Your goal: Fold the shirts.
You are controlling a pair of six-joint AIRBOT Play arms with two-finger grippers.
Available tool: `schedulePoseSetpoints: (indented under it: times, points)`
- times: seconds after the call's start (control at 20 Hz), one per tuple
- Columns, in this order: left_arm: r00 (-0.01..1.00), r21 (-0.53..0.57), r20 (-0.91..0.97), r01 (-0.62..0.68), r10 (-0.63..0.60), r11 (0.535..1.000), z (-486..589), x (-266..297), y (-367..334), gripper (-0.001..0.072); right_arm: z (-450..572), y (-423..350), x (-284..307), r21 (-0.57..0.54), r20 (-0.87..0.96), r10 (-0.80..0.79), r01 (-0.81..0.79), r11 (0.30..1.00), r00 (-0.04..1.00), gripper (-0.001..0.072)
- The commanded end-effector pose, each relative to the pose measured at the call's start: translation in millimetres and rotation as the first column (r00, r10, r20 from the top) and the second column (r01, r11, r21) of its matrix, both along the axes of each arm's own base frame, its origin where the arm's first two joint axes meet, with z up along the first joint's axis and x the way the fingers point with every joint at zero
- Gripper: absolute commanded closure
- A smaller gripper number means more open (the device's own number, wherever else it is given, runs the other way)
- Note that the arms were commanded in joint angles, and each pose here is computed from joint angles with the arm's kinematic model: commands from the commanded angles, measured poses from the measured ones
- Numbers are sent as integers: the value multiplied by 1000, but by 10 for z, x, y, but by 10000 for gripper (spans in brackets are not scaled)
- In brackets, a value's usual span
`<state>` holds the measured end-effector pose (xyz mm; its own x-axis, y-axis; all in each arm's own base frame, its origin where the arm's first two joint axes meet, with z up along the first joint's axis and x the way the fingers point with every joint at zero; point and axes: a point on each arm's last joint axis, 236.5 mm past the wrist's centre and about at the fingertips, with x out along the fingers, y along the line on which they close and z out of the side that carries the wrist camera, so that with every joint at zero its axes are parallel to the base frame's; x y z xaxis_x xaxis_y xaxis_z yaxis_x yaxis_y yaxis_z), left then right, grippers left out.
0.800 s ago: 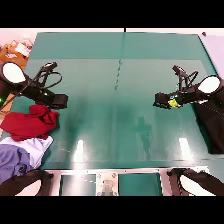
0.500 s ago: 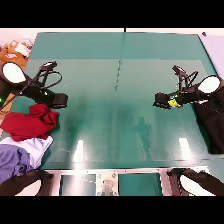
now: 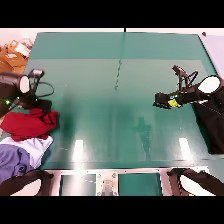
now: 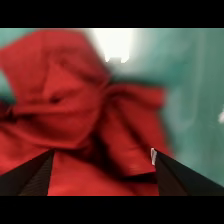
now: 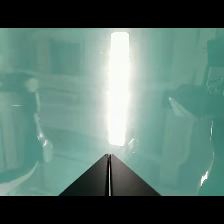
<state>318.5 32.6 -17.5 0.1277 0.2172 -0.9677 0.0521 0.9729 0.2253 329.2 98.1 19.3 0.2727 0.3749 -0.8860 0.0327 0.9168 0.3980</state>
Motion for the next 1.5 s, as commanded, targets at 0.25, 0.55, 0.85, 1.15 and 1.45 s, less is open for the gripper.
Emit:
schedulePoseSetpoints:
  times: [0.25,0.55,0.85,1.15,1.45]
  points:
    - [942,72,-283,-168,182,983,-814,-822,629,187,0,1,-2,0,0,0,0,1000,1000,691]
    - [965,41,-207,-157,162,987,-484,-458,644,685,1,3,-2,1,0,0,0,1000,1000,691]
    - [961,-247,268,-1,70,969,1231,762,-204,686,55,130,37,72,-3,-46,46,996,999,689]
    - [827,-349,515,444,-227,826,2074,864,-2098,685,201,-37,184,98,28,-112,109,989,993,690]
    - [832,-479,367,553,-417,682,1121,502,-3424,94,383,-498,370,101,73,-232,224,969,970,691]
